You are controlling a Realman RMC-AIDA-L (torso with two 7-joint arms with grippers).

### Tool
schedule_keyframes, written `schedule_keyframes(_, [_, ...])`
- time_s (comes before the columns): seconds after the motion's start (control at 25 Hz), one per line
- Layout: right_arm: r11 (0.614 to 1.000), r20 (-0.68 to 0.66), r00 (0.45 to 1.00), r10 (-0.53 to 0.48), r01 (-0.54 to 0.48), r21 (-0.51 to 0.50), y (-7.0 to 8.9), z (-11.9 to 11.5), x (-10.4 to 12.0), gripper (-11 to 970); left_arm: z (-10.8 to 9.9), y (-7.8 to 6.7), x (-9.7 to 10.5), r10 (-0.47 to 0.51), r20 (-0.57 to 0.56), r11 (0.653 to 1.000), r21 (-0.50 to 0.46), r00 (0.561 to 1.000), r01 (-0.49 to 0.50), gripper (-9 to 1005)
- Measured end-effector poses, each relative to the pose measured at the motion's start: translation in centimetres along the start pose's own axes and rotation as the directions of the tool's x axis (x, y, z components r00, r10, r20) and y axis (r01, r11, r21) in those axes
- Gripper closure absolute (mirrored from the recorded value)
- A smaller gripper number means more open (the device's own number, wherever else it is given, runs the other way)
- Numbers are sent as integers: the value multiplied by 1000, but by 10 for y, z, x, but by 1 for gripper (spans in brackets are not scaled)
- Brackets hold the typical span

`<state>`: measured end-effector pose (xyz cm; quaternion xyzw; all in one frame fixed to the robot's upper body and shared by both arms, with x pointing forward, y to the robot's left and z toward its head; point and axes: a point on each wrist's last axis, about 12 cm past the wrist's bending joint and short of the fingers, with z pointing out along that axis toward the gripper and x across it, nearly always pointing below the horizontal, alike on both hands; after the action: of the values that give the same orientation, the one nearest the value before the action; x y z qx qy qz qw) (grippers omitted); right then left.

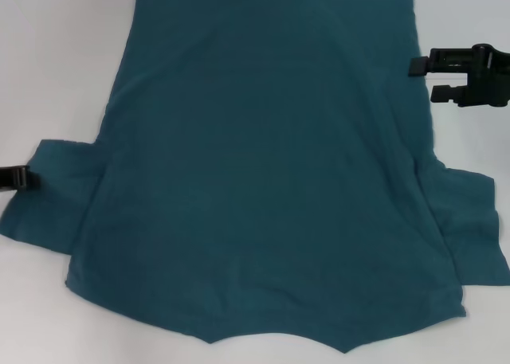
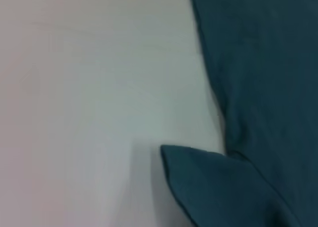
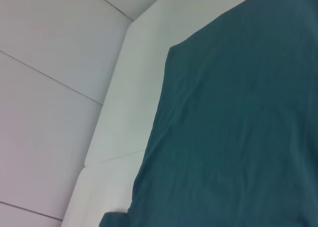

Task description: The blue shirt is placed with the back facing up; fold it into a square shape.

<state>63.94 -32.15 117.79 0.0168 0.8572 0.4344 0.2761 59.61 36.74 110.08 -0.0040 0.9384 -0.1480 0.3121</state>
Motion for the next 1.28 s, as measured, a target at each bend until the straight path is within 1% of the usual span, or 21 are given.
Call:
schedule_keyframes(0.2, [1000, 0, 1000, 0, 0, 0, 0, 0, 0, 106, -2, 4, -13, 21, 12, 998, -61, 1000, -20, 992])
schedule_keyframes(0.36, [1000, 0, 1000, 0, 0, 0, 0, 0, 0, 106, -5, 5, -22, 31, 28, 997, -75, 999, -29, 991])
schedule_keyframes(0.68, [1000, 0, 1000, 0, 0, 1, 0, 0, 0, 108, -9, -3, -31, 76, -5, 994, -80, 997, -76, 991])
schedule_keyframes(0.8, [1000, -1, 1000, 0, 0, 1, 0, 0, 0, 109, -18, -13, -37, 67, -38, 996, -48, 997, -69, 991])
schedule_keyframes(0.96, [1000, -3, 1000, 2, -2, 1, 0, 1, 1, 109, -24, -36, -46, 5, -100, 1000, -3, 995, -5, 990])
schedule_keyframes(1.12, [1000, -10, 1000, 4, -4, 3, 0, 2, 2, 110, -16, -62, -53, -46, -172, 997, 46, 984, 55, 990])
schedule_keyframes(1.28, [1000, -13, 1000, 5, -5, 2, -1, 2, 2, 111, -5, -80, -56, -73, -209, 992, 85, 975, 93, 990])
